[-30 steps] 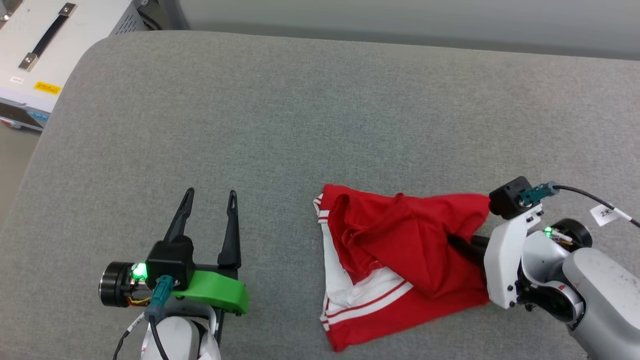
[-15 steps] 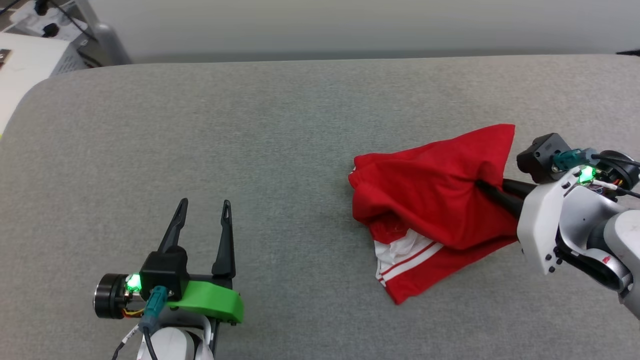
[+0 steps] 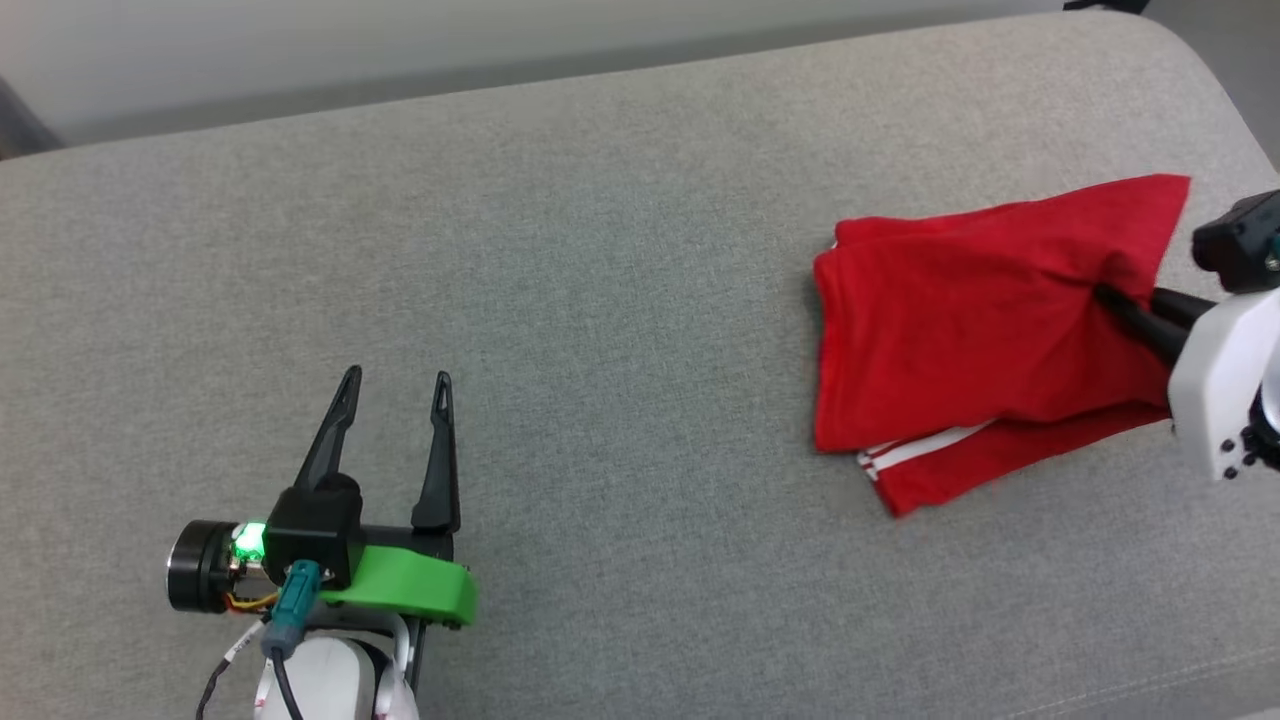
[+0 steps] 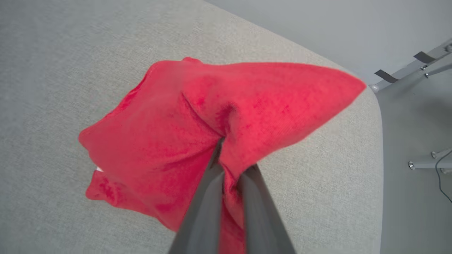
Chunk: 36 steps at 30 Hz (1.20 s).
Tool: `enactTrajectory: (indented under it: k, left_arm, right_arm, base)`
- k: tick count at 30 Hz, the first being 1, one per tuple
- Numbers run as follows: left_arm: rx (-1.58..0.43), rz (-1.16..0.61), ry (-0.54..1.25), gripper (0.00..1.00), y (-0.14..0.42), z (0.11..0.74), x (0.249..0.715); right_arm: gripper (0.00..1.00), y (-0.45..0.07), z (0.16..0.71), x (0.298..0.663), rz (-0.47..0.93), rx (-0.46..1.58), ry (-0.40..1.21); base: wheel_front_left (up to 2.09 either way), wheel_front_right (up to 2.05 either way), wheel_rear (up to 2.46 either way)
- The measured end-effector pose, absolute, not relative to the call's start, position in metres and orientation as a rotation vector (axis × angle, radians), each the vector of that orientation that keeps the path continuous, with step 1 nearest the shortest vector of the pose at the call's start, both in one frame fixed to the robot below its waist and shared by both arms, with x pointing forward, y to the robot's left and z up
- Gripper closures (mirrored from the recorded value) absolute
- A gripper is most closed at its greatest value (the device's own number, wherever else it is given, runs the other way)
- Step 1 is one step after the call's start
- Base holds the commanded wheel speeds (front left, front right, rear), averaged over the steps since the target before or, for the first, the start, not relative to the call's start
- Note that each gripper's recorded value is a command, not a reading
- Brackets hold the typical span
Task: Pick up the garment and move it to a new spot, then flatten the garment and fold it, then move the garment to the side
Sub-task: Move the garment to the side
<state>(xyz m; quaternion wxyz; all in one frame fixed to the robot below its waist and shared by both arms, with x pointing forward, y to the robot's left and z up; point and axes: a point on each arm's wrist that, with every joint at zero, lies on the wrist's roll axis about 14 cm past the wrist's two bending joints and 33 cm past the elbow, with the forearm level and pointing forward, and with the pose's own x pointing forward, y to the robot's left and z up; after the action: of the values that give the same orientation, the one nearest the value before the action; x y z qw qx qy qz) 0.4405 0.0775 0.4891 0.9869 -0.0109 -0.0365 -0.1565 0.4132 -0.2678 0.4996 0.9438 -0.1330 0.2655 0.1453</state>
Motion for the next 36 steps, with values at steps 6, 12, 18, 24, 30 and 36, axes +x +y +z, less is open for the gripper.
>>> enactTrajectory:
  k: [6, 12, 18, 24, 30, 36]
  left_arm:
    - [-0.010, -0.346, -0.074, 0.00, 0.071, 0.478, 0.459]
    - [-0.012, -0.356, -0.078, 0.00, 0.070, 0.465, 0.481]
    - [-0.014, -0.368, -0.058, 0.00, 0.069, 0.445, 0.495]
    - [-0.016, -0.360, -0.021, 0.00, 0.073, 0.424, 0.500]
    - [-0.011, -0.345, -0.009, 0.00, 0.078, 0.418, 0.501]
    - [-0.006, -0.338, -0.024, 0.00, 0.079, 0.428, 0.498]
  right_arm:
    - [1.00, -0.337, 0.489, 0.420, 0.129, -0.317, 0.629]
    - [1.00, -0.401, 0.479, 0.430, -0.041, -0.362, 0.696]
    - [1.00, -0.448, 0.473, 0.443, -0.174, -0.392, 0.726]
    - [1.00, -0.476, 0.467, 0.457, -0.259, -0.425, 0.728]
    - [0.66, -0.475, 0.453, 0.469, -0.272, -0.407, 0.708]
    - [0.00, -0.485, 0.461, 0.464, -0.313, -0.415, 0.661]
  base:
    - [0.00, 0.00, 0.00]
    - [0.00, 0.00, 0.00]
    - [0.00, 0.00, 0.00]
    - [0.00, 0.00, 0.00]
    - [0.00, 0.00, 0.00]
    - [0.00, 0.00, 0.00]
